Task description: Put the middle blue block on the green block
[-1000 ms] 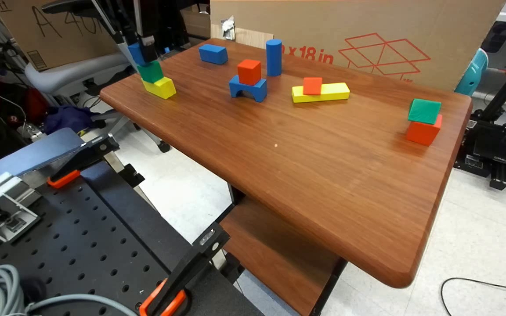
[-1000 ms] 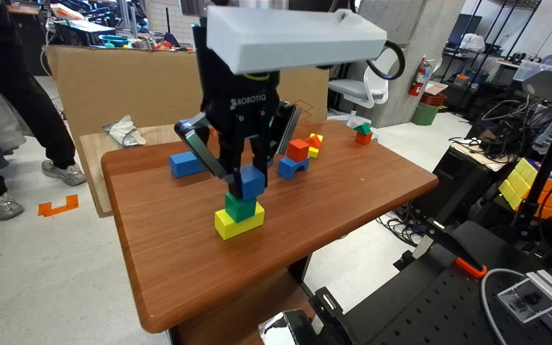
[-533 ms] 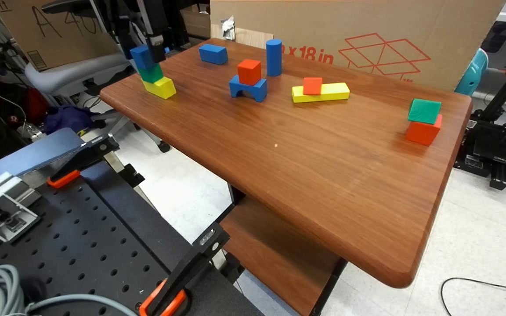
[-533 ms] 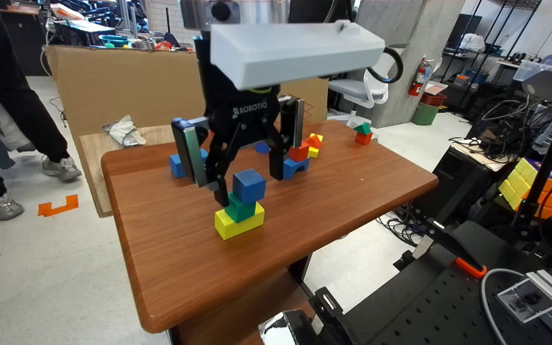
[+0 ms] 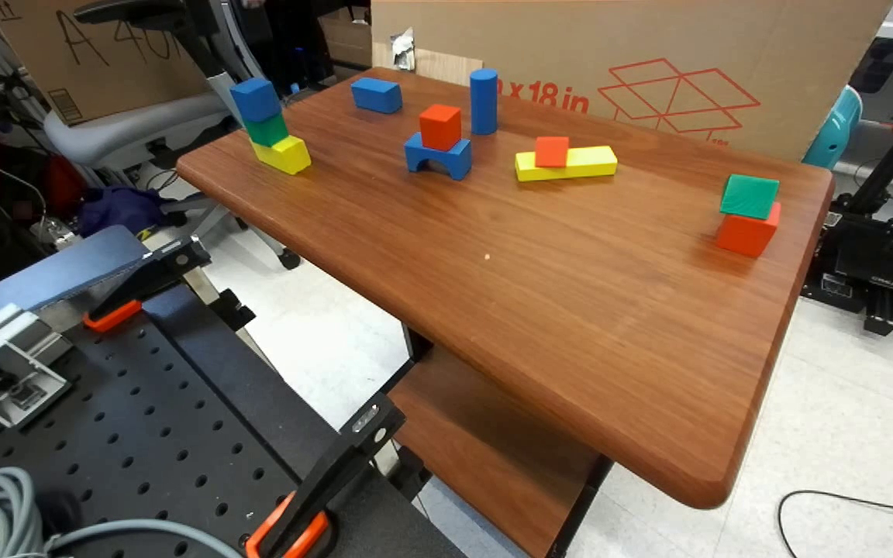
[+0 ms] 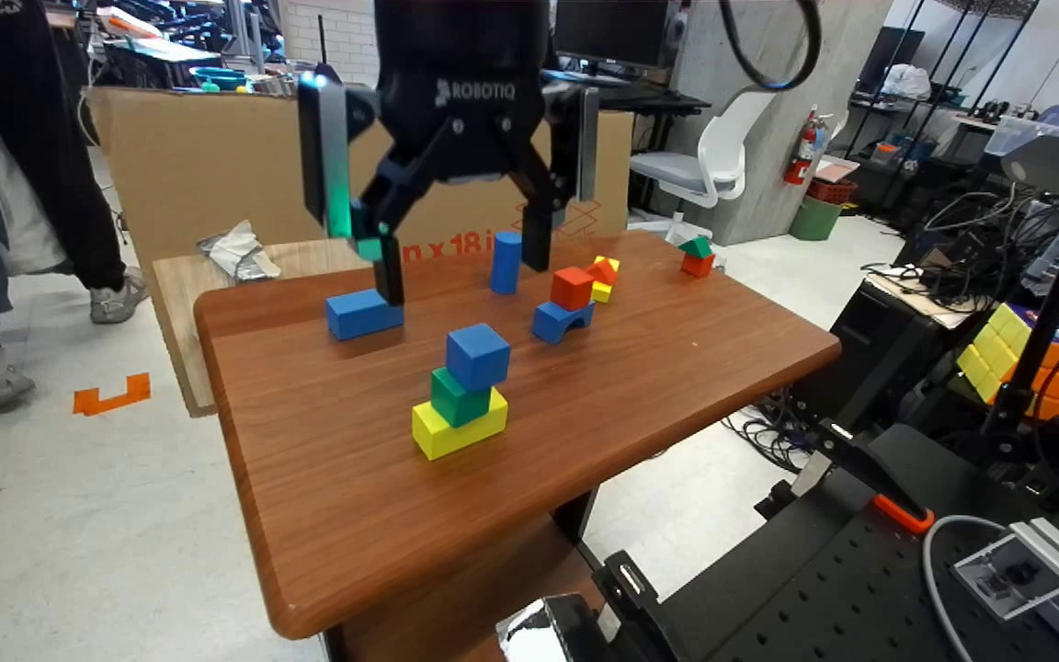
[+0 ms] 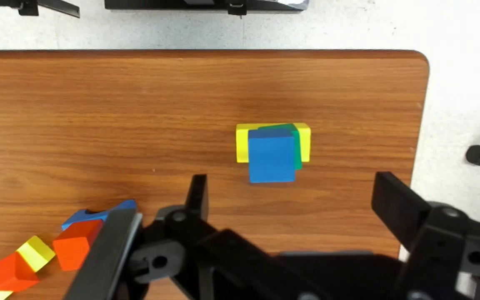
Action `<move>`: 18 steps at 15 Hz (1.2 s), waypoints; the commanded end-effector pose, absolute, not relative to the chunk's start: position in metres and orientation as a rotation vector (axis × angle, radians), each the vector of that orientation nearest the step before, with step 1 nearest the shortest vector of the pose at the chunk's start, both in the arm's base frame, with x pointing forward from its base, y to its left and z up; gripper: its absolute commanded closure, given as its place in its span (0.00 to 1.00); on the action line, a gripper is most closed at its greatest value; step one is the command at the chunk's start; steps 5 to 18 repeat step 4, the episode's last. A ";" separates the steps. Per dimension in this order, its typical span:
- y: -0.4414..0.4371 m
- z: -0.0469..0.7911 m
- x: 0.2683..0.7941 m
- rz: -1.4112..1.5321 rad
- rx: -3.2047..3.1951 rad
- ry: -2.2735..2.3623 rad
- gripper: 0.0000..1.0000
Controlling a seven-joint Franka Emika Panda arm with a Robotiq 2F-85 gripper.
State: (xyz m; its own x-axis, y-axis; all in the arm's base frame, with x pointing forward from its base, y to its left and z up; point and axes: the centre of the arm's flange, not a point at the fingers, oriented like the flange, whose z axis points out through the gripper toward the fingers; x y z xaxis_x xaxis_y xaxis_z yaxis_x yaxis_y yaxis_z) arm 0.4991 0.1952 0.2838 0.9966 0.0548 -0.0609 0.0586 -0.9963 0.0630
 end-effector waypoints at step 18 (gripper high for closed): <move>0.184 0.328 0.496 -0.104 3.100 -0.003 0.00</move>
